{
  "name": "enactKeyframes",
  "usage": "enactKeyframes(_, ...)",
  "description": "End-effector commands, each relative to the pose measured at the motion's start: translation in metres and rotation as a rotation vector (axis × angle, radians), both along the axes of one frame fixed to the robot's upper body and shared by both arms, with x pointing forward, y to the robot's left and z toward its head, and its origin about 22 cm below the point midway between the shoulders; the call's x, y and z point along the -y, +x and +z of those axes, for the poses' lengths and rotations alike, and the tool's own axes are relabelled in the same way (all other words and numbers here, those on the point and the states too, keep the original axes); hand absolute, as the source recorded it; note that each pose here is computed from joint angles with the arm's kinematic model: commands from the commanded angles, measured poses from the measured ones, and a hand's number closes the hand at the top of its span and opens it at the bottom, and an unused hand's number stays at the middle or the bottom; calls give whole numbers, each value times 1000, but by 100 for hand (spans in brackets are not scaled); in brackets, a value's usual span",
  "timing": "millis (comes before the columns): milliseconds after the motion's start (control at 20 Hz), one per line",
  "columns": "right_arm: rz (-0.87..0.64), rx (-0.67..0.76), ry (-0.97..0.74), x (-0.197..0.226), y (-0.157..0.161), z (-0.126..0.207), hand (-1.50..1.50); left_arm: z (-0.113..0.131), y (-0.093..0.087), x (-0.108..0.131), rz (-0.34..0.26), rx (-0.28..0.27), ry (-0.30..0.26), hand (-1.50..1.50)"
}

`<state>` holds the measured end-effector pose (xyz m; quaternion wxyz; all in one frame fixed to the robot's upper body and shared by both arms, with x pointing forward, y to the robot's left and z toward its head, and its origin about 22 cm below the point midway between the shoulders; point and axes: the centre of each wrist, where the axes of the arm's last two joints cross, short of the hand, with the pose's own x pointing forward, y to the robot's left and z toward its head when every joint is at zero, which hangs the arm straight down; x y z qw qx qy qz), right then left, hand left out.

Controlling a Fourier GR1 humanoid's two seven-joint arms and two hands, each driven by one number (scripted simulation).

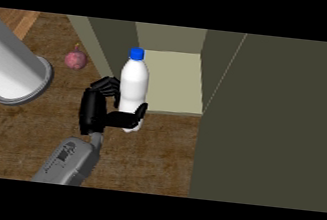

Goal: Pick up the bottled water, place it into the cabinet and close the cabinet

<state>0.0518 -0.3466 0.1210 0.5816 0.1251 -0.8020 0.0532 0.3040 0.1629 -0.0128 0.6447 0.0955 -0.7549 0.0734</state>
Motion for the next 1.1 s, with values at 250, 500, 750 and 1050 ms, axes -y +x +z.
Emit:
enactKeyframes(250,57,38,30,-13,1,12,-150,38,50,45,-38,-8,40,150)
enactKeyframes(500,80,37,16,-4,6,8,-150,40,54,30,-6,17,121,150)
enactKeyframes(750,99,53,24,-7,13,13,-150,36,53,13,22,22,193,-150)
enactKeyframes(1050,103,50,14,-8,14,9,-150,39,50,21,48,4,192,-150)
